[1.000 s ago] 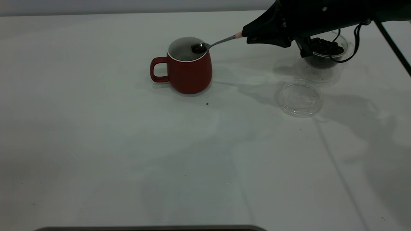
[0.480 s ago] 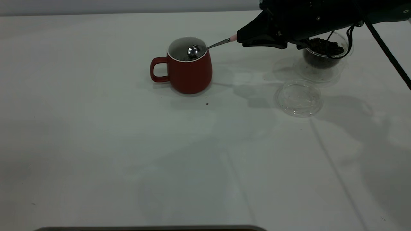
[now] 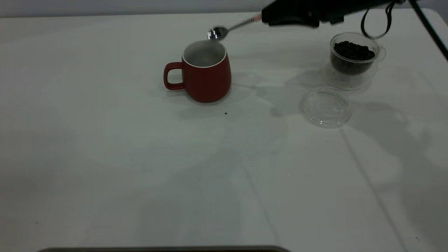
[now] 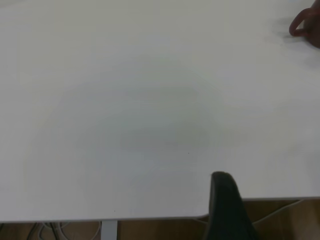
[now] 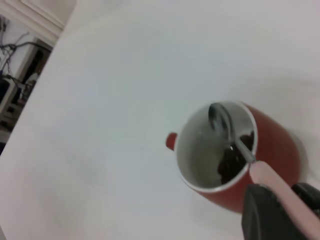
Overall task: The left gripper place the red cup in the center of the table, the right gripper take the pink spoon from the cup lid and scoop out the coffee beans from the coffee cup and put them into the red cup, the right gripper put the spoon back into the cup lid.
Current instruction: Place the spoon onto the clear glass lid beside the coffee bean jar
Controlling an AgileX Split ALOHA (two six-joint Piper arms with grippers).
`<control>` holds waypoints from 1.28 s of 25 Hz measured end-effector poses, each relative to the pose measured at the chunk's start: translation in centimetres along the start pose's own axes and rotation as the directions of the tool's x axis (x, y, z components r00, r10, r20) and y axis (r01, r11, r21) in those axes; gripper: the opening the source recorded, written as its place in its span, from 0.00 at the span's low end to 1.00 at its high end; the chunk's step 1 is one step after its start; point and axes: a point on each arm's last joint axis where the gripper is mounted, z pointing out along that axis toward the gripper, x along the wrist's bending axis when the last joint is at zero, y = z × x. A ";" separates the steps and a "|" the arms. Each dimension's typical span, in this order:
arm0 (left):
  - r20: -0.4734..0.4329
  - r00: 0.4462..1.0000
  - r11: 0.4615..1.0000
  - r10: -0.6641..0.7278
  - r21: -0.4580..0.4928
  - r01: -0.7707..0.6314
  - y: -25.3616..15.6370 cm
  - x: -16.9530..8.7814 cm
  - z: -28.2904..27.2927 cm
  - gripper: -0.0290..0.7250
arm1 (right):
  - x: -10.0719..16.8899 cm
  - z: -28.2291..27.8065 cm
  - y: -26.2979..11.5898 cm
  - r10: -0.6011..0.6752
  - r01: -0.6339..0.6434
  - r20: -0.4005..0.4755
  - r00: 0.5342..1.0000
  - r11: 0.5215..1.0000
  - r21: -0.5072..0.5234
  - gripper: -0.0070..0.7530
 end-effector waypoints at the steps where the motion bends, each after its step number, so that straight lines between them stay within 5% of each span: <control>1: 0.000 1.000 1.000 0.000 0.000 0.000 0.0 0.0 0.0 0.71 | 0.3 -0.3 0.3 -0.012 0.012 -0.003 1.000 1.000 -0.001 0.14; 9: 0.000 1.000 1.000 0.000 0.000 0.000 0.0 0.0 0.0 0.71 | 2.0 -7.6 2.5 -0.087 0.087 -0.005 0.996 0.991 0.101 0.14; 13: 0.000 1.000 1.000 0.000 0.000 0.000 0.0 0.0 0.0 0.71 | -2.0 -13.2 2.7 0.108 -0.117 0.100 0.989 0.988 0.096 0.14; 19: 0.000 1.000 1.000 0.001 0.000 -0.001 0.0 0.0 0.0 0.71 | -8.0 -16.9 -0.4 0.330 -0.362 0.206 0.921 0.920 0.147 0.14; 32: 0.000 1.000 1.000 0.002 0.000 -0.002 0.0 0.0 0.0 0.71 | -14.9 -12.8 -6.4 0.588 -0.607 0.179 0.789 0.791 0.072 0.14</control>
